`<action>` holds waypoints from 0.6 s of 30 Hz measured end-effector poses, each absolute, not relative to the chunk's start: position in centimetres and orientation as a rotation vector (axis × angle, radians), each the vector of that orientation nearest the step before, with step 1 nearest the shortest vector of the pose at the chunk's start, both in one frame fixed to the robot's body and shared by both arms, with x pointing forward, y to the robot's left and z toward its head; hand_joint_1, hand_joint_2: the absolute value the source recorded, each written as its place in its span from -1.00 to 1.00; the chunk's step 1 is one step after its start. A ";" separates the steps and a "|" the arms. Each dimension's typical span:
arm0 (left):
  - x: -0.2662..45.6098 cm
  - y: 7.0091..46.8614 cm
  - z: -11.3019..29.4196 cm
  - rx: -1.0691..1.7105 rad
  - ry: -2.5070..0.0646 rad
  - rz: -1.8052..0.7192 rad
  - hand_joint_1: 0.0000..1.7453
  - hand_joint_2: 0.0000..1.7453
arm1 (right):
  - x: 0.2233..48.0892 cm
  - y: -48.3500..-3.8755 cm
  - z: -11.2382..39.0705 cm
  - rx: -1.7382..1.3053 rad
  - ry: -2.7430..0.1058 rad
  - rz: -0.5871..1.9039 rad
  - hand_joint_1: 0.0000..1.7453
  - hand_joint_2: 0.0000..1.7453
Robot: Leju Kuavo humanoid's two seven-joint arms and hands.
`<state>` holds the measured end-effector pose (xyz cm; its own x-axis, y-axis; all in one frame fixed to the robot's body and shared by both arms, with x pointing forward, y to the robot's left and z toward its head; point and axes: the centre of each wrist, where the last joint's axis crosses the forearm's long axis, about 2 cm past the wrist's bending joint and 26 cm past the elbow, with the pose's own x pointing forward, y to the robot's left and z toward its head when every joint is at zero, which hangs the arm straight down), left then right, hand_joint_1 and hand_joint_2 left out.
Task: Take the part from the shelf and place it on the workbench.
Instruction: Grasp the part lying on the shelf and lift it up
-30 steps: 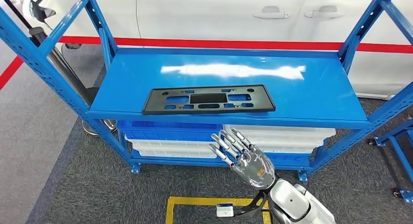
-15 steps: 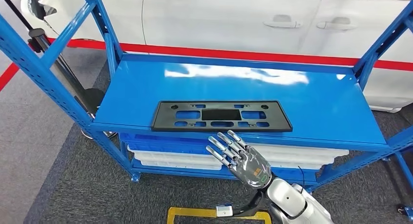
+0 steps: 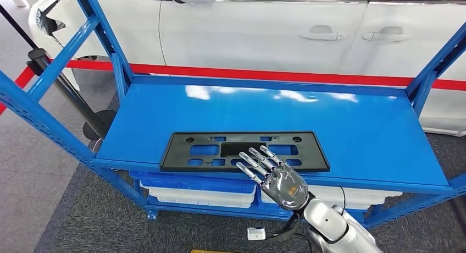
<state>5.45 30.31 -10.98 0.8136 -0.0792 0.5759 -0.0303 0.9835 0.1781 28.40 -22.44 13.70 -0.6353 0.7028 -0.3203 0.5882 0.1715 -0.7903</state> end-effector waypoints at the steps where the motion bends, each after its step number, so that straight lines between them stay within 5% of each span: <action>1: 5.5 30.3 -11.0 0.183 -0.621 -0.027 -1.00 -1.00 | 28.4 -22.5 13.7 -1.281 -2.309 1.473 -1.00 1.00; 18: 5.5 30.4 -11.0 0.185 -0.629 -0.036 -1.00 -1.00 | 29.0 -22.5 12.9 -1.277 -2.260 1.495 -1.00 1.00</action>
